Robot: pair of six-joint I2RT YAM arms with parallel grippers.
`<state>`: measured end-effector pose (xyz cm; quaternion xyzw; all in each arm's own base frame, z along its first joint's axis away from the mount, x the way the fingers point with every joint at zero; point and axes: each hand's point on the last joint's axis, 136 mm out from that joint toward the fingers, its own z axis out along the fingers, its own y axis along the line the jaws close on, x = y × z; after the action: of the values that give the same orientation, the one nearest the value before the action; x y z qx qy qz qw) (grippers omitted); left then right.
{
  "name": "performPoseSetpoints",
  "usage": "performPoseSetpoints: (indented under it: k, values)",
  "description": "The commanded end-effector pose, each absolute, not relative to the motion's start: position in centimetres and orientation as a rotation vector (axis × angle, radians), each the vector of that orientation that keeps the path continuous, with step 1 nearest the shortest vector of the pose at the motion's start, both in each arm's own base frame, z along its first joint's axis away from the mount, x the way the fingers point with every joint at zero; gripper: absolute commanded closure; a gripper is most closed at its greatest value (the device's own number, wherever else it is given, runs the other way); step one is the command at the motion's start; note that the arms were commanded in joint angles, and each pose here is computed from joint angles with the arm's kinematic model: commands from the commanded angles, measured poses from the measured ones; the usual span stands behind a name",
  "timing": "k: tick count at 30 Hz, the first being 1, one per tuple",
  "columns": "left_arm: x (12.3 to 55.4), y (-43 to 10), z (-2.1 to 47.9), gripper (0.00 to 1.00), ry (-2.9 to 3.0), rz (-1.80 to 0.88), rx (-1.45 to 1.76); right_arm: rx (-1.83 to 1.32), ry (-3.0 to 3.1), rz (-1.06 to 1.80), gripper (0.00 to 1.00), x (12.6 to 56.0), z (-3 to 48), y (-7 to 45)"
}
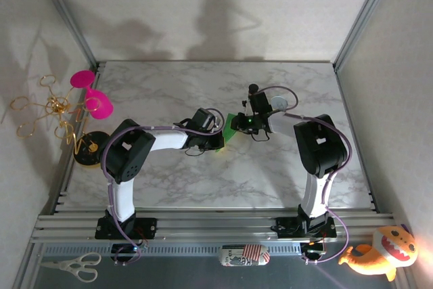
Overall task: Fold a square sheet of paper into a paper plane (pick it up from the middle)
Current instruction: Fold the wing for the fifth time at the center of the table.
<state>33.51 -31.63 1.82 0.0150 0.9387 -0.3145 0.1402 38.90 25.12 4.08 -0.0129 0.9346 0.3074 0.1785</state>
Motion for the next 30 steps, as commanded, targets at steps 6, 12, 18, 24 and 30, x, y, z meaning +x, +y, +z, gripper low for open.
performPoseSetpoints:
  k: [6,12,18,24,30]
  values:
    - [32.1,-30.6,0.0,1.00,2.798,-0.819,0.059,-0.192,2.613,0.886,0.76,40.9,4.0,26.3]
    - [32.0,-30.5,-0.1,1.00,2.802,-0.819,0.061,-0.215,2.638,0.898,0.76,40.8,3.0,26.5]
    - [32.1,-30.7,0.7,1.00,2.786,-0.832,0.075,-0.206,2.673,0.874,0.76,40.6,1.5,26.2]
    - [34.0,-32.8,5.0,0.91,2.657,-0.960,0.113,-0.180,2.745,0.815,0.76,39.8,-0.7,25.3]
    - [36.3,-33.8,4.8,0.91,2.609,-0.970,0.065,-0.188,2.741,0.845,0.76,39.5,-0.5,25.6]
